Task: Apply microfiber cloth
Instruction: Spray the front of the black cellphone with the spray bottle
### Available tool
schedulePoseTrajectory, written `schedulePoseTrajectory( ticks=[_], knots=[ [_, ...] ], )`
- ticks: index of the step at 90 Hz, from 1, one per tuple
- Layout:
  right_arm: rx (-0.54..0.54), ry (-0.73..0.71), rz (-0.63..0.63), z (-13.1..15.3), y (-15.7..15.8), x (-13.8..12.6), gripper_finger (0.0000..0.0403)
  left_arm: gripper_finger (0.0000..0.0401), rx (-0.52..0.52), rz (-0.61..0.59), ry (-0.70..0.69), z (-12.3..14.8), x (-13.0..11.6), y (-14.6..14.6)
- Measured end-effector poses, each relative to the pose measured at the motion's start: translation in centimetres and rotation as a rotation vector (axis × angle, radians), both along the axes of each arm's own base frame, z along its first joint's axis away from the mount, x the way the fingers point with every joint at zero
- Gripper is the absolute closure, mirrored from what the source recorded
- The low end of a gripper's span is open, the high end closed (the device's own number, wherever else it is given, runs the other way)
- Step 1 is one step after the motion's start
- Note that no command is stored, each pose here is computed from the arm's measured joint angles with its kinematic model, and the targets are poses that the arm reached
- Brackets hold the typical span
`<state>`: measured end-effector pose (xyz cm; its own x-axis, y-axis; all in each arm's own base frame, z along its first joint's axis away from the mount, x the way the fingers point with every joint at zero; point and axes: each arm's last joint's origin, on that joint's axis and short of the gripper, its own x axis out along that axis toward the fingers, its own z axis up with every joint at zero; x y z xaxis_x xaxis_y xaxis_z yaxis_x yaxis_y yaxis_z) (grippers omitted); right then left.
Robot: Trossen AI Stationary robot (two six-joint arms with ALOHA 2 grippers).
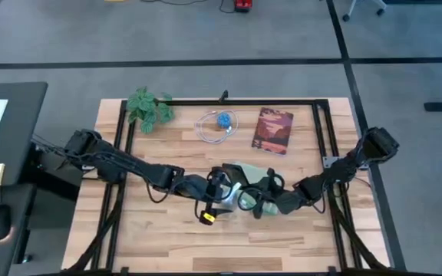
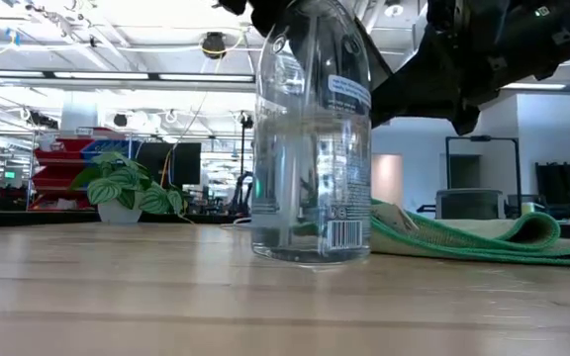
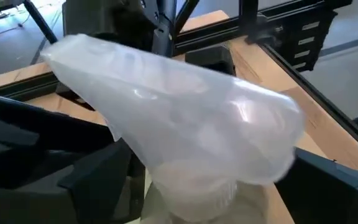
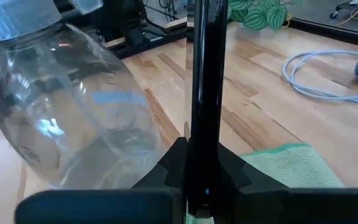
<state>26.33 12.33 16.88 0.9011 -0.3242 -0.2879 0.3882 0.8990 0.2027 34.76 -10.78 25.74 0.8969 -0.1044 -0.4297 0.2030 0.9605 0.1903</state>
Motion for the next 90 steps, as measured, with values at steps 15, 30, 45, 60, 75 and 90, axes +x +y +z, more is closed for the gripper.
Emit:
schedulePoseTrajectory(
  ticks=[15,30,45,60,75,90],
  knots=[
    [0.0,0.0,0.001,0.0,0.0,0.0,0.0382,0.0106,-0.006,0.006,0.023,-0.2,-0.1,0.0],
    [-0.001,0.001,0.0,0.0,0.0,0.0,0.0382,0.0192,-0.035,0.018,0.022,0.0,-0.2,0.0],
    [-0.004,0.003,0.001,0.0,0.0,0.0,0.0382,0.0285,-0.114,0.063,0.029,0.4,-0.4,0.1],
    [-0.004,0.005,0.001,0.0,0.0,0.0,0.0382,0.0289,-0.171,0.194,0.044,1.1,-0.8,-0.5],
    [-0.006,0.007,0.001,-0.1,0.0,0.0,0.0382,0.0289,-0.207,0.391,0.089,2.3,-1.6,-1.4],
    [-0.006,0.008,0.0,-0.1,0.0,0.0,0.0382,0.0289,-0.334,0.508,0.094,2.4,-2.2,-2.3]
  ],
)
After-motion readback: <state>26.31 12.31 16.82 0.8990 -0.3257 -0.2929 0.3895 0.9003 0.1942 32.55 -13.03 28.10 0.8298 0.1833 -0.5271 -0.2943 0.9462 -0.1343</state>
